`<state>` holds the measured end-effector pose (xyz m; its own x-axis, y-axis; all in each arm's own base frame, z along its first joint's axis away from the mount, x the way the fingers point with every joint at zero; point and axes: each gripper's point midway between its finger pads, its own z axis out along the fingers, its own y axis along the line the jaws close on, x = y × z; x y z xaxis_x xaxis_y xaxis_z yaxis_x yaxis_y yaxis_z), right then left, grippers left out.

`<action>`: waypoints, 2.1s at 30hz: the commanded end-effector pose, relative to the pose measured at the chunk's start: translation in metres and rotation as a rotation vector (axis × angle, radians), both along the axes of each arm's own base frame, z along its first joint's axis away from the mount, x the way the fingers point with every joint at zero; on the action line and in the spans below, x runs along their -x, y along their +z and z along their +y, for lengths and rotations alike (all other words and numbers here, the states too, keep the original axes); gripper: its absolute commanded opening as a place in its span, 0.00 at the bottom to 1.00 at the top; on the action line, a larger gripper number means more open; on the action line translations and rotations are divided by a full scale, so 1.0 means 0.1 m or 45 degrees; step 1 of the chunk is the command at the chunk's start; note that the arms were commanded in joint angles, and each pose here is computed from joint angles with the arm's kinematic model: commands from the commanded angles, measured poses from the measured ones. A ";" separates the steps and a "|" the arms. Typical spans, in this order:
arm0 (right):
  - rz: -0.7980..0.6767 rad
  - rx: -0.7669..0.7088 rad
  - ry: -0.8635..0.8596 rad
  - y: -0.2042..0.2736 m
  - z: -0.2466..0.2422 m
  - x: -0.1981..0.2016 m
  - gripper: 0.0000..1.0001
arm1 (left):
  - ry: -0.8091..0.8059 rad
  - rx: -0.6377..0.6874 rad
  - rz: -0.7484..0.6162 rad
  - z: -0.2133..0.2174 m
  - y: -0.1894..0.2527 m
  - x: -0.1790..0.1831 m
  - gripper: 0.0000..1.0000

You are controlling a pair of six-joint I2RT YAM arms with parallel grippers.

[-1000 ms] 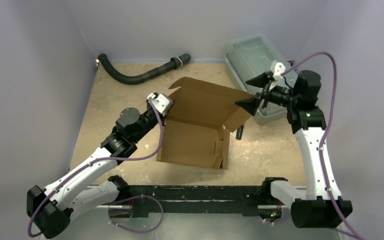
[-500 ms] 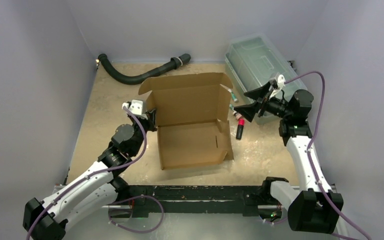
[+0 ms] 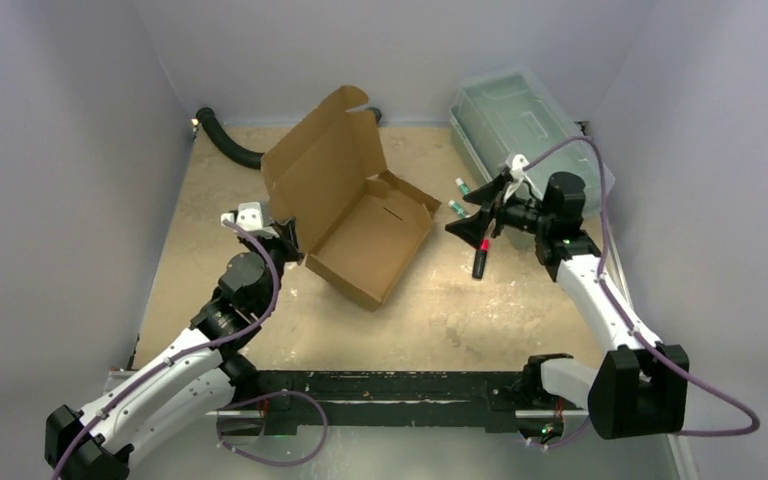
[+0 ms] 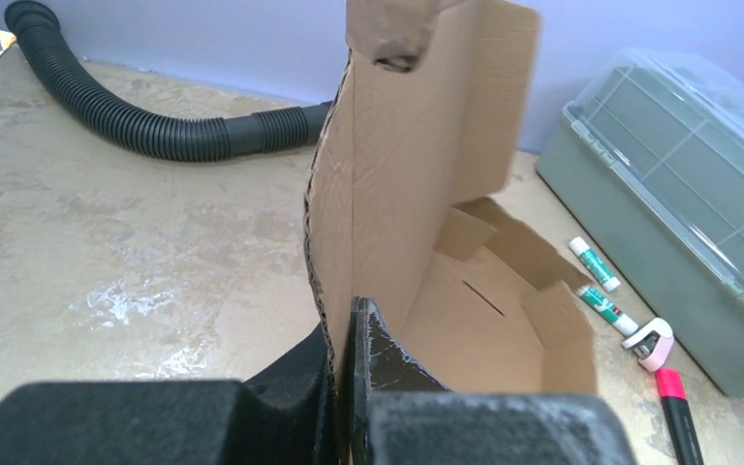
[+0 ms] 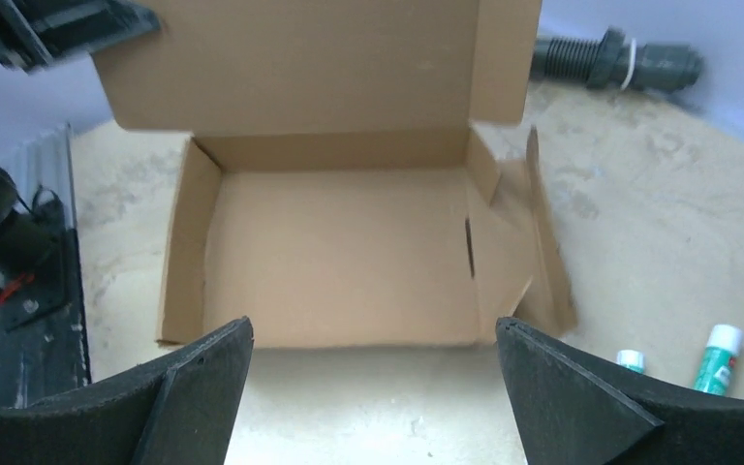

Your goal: Fold the paper box

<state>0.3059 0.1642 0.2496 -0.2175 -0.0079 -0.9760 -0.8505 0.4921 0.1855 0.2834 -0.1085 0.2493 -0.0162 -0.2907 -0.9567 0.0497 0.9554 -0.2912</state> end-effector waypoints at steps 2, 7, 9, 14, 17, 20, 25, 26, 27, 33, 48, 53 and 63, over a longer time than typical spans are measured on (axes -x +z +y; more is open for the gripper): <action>-0.089 0.238 -0.045 -0.29 0.11 -0.22 0.97 | -0.050 0.075 -0.063 -0.04 0.22 0.05 0.00; -0.096 0.309 -0.045 -0.45 0.12 -0.28 0.96 | -0.249 -0.032 -0.074 -0.23 0.19 0.17 0.00; -0.103 0.318 -0.031 -0.46 0.13 -0.26 0.97 | -0.312 -0.059 -0.074 -0.28 0.15 0.23 0.00; -0.118 0.324 0.002 -0.47 0.15 -0.24 0.97 | -0.408 -0.058 -0.060 -0.35 0.06 0.35 0.00; -0.116 0.329 0.003 -0.49 0.15 -0.25 0.97 | -0.452 -0.043 -0.070 -0.39 0.04 0.40 0.00; -0.119 0.344 0.002 -0.52 0.16 -0.26 0.97 | -0.512 -0.033 -0.091 -0.48 0.09 0.43 0.00; -0.109 0.399 0.003 -0.62 0.15 -0.30 0.97 | -0.592 -0.056 -0.082 -0.58 0.09 0.46 0.00; -0.108 0.409 0.003 -0.64 0.15 -0.31 0.97 | -0.601 -0.067 -0.081 -0.59 0.10 0.46 0.00; -0.107 0.418 0.003 -0.65 0.16 -0.32 0.97 | -0.602 -0.075 -0.078 -0.59 0.10 0.46 0.00; -0.082 0.472 -0.029 -0.78 0.13 -0.44 0.94 | -0.636 -0.059 -0.098 -0.62 0.12 0.51 0.00; 0.028 0.568 -0.104 -1.05 0.32 -0.93 0.75 | -0.671 -0.041 -0.153 -0.64 0.20 0.57 0.00; 0.078 0.622 -0.099 -1.25 0.33 -1.04 0.67 | -0.687 -0.043 -0.150 -0.66 0.20 0.57 0.00; 0.099 0.686 -0.108 -1.41 0.33 -1.17 0.45 | -0.691 -0.043 -0.156 -0.66 0.22 0.58 0.00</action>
<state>0.4083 0.1930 0.0903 -0.3615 -0.4663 -0.8074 -0.7981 0.6024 0.0094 0.2271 -0.1722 0.2501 -0.0969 -0.2058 -0.9738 0.5396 0.8113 -0.2252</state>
